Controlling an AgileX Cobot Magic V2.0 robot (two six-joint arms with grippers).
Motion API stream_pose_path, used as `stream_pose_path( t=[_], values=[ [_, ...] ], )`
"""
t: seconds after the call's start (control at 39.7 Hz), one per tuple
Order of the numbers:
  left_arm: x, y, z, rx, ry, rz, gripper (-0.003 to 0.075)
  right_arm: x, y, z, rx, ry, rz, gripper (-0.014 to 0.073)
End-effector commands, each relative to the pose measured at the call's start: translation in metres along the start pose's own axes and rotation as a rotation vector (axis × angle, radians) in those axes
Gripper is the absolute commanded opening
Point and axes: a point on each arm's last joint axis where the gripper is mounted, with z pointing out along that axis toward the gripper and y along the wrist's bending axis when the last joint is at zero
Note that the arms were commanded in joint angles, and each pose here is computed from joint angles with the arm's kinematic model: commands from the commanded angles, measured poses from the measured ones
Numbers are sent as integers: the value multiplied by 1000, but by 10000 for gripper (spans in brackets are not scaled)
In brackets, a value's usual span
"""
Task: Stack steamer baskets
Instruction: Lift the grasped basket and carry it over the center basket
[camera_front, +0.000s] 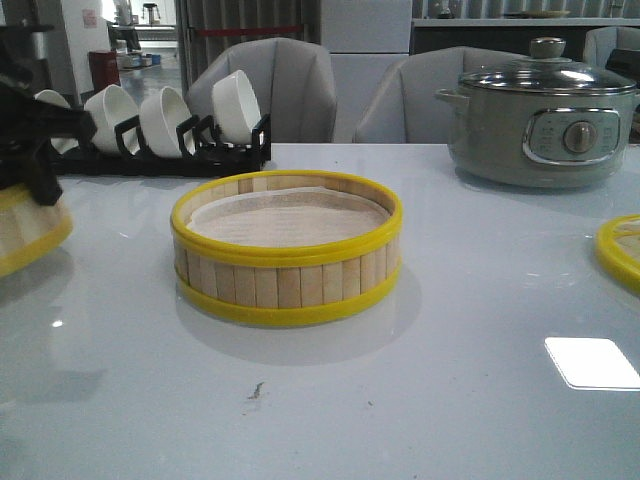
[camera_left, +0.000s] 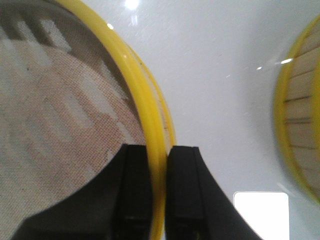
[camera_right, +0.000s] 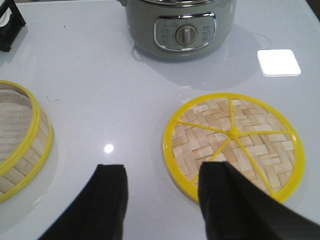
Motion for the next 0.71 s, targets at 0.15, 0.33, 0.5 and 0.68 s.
stream_pose_path(
  t=[0.15, 0.33, 0.5, 0.68],
  values=[
    [-44, -72, -77, 119, -244, 149, 87, -19, 2, -7, -9, -124, -2, 435],
    [-42, -130, -94, 205, -285, 266, 87, -19, 2, -7, -10, -125, -2, 435],
    [-28, -185, -79, 267, -231, 372, 88, -19, 2, -6, -9, -122, -2, 435],
    [-15, -226, -63, 308, -196, 447, 87, -19, 2, -6, -9, -122, -2, 435]
  ],
)
